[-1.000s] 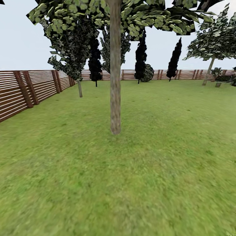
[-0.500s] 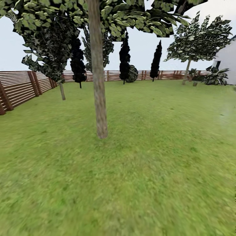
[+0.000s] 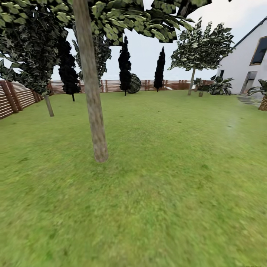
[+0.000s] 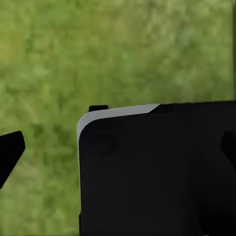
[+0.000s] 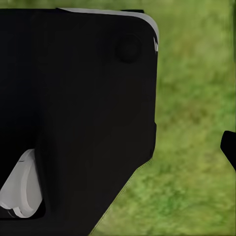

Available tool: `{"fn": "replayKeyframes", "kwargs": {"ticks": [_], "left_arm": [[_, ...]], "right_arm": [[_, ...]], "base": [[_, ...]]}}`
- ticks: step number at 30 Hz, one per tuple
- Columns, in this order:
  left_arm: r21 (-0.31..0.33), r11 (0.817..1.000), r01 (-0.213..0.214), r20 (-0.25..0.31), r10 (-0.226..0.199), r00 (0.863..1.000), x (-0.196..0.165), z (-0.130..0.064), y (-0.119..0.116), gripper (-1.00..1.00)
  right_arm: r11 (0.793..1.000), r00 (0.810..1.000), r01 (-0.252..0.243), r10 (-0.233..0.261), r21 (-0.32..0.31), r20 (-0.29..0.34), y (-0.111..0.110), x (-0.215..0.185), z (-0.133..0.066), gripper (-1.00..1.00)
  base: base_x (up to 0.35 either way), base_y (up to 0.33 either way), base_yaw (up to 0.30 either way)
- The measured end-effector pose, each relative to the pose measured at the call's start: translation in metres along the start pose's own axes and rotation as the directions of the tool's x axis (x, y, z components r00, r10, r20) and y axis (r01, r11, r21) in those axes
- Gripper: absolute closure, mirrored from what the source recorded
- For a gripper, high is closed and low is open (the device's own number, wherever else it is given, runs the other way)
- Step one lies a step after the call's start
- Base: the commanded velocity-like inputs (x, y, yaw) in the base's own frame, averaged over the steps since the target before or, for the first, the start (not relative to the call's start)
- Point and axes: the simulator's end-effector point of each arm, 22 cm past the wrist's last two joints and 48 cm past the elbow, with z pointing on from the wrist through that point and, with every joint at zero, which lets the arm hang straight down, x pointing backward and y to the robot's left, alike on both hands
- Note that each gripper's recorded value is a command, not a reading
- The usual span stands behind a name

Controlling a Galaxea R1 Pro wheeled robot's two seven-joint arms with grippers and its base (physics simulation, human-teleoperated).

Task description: Take the three Easter eggs out of the wicker basket on the lawn in the garden, then place them on the lawn next to a single tree (choose any tree) so that all three eggs are next to the same tree and none are left in the basket.

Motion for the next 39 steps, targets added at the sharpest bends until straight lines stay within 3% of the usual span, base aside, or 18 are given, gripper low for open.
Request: {"fn": "replayKeyframes", "kwargs": {"ticks": [39], "left_arm": [[0.000,1.000,-0.001,0.002,0.001,1.000,-0.0003,0.0000,-0.0001,-1.00]], "right_arm": [[1.000,1.000,0.002,-0.002,-0.001,0.001,0.0006,-0.0004,0.0000,-1.00]], "base": [[0.338,0.000,-0.275]]}}
